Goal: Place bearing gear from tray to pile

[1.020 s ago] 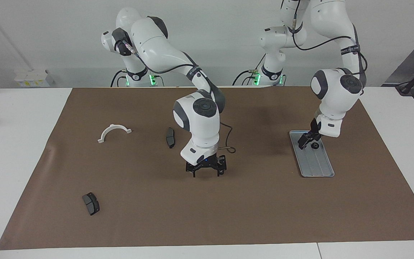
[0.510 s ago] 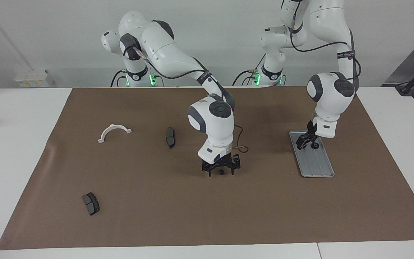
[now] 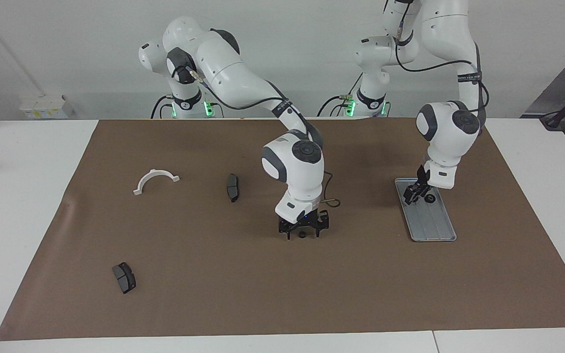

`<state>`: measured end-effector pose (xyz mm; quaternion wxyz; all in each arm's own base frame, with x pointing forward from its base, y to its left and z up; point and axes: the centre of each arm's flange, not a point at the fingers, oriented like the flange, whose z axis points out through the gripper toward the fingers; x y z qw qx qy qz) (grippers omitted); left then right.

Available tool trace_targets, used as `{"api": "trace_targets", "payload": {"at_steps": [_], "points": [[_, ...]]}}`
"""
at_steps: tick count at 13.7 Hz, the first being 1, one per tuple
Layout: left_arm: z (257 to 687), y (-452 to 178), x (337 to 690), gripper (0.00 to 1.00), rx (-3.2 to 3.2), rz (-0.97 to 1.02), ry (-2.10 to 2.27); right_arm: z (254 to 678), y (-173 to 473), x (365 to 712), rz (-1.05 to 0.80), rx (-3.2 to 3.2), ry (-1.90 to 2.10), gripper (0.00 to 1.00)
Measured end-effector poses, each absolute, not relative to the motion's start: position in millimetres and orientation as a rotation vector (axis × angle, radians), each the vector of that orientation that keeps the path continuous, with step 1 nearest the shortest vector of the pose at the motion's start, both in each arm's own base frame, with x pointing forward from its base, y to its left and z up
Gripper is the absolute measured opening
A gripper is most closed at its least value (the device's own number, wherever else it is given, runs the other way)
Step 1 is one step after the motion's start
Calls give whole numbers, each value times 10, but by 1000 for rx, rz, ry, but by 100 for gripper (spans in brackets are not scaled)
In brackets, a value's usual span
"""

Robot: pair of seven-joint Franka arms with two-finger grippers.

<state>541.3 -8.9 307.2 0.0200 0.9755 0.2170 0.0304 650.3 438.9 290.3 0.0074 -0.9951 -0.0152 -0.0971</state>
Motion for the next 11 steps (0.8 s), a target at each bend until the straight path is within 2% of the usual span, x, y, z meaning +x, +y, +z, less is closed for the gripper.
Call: {"api": "trace_targets", "payload": {"at_steps": [1,3,4,8,9,10,11], "points": [[3066,-90,5414,65,3026,94,673,2888,4382,6499,-297,-3115,-47,88],[3066,-89,5423,43,3024,106,673,2866,4375,6489,-285,-3123,-47,63],[3069,-88,5427,41,3023,112,673,2886,4367,6491,-284,-3125,-45,55],[3072,-86,5430,41,3022,116,674,2887,4365,6489,-281,-3126,-45,50],[3075,-84,5431,35,3022,119,674,2895,4363,6490,-282,-3126,-44,44],[3076,-85,5433,34,3021,121,673,2894,4369,6486,-280,-3125,-45,44],[3076,-86,5434,34,3021,123,673,2902,4375,6482,-280,-3123,-45,38]]}}
